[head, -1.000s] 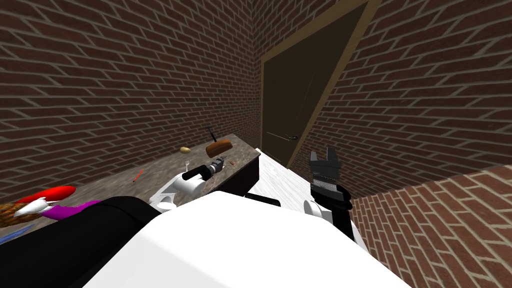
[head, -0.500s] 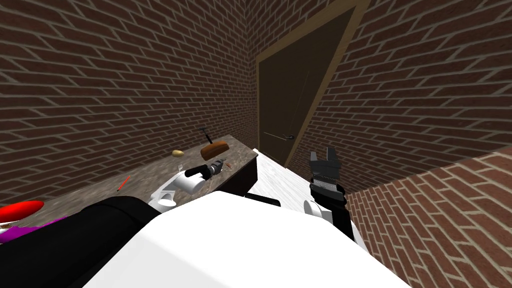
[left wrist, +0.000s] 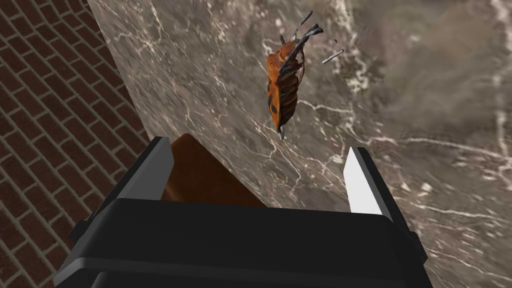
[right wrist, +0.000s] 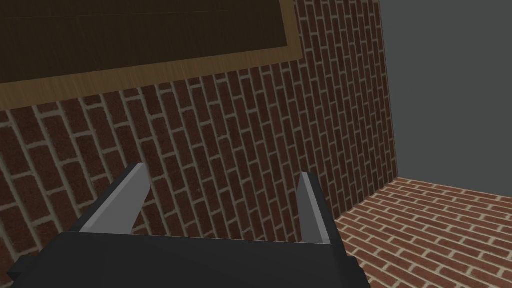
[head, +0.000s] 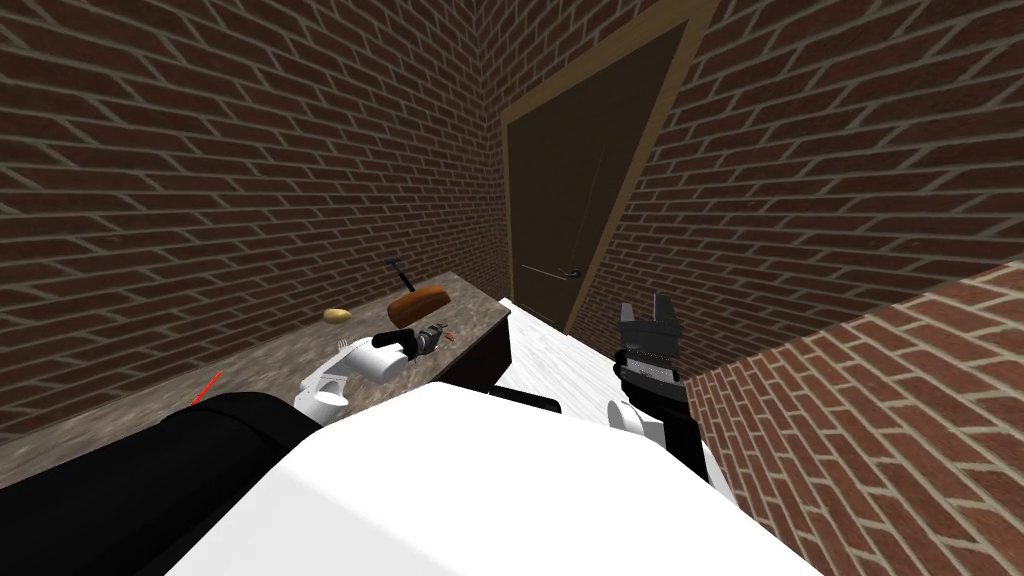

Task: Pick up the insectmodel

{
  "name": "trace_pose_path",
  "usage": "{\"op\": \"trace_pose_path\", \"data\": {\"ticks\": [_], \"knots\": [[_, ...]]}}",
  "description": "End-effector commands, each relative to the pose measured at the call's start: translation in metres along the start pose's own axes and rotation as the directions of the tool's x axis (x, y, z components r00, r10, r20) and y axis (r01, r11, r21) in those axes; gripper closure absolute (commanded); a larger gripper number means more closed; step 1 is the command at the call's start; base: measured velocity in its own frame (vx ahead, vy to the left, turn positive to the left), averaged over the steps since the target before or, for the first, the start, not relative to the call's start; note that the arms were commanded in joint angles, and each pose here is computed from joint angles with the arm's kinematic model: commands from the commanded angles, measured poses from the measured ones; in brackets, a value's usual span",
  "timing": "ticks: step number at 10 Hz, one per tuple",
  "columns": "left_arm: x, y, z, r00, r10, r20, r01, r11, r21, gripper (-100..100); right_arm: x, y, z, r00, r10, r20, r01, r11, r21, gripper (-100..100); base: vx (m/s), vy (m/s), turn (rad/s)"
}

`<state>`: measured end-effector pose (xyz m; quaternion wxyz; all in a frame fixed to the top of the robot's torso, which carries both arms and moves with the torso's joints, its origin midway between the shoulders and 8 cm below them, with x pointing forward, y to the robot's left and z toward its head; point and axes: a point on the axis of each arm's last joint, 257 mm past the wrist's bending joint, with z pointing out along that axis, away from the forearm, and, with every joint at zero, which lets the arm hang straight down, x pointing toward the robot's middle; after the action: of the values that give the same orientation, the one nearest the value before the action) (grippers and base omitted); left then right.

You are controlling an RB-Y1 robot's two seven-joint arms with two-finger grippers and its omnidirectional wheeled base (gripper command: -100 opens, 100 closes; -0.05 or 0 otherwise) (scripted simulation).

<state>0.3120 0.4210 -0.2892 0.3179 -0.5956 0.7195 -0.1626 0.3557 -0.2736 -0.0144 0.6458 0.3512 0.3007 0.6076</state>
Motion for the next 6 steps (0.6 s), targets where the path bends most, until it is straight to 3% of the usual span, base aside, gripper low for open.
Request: {"op": "trace_pose_path", "data": {"ticks": [1,2,5,6], "knots": [[-0.005,0.011,0.001,1.000,0.016,0.001,-0.016,0.998,-0.054,-100,0.000,0.000,0.000,1.000,0.000,0.000,0.000,1.000,0.000,0,0.029,-0.002,-0.118],[-0.005,0.013,0.001,1.000,0.016,0.002,-0.015,0.998,-0.061,-100,0.000,0.000,0.000,1.000,0.000,0.000,0.000,1.000,0.000,0,0.025,0.001,-0.062],[-0.019,0.038,0.001,0.999,0.048,0.003,-0.047,0.983,-0.176,-100,0.000,0.000,0.000,1.000,0.000,0.000,0.000,1.000,0.000,0,0.040,-0.007,-0.123],[-0.019,0.040,0.001,0.999,0.048,0.003,-0.047,0.982,-0.184,-100,0.000,0.000,0.000,1.000,0.000,0.000,0.000,1.000,0.000,0,0.037,0.001,-0.034]]}}
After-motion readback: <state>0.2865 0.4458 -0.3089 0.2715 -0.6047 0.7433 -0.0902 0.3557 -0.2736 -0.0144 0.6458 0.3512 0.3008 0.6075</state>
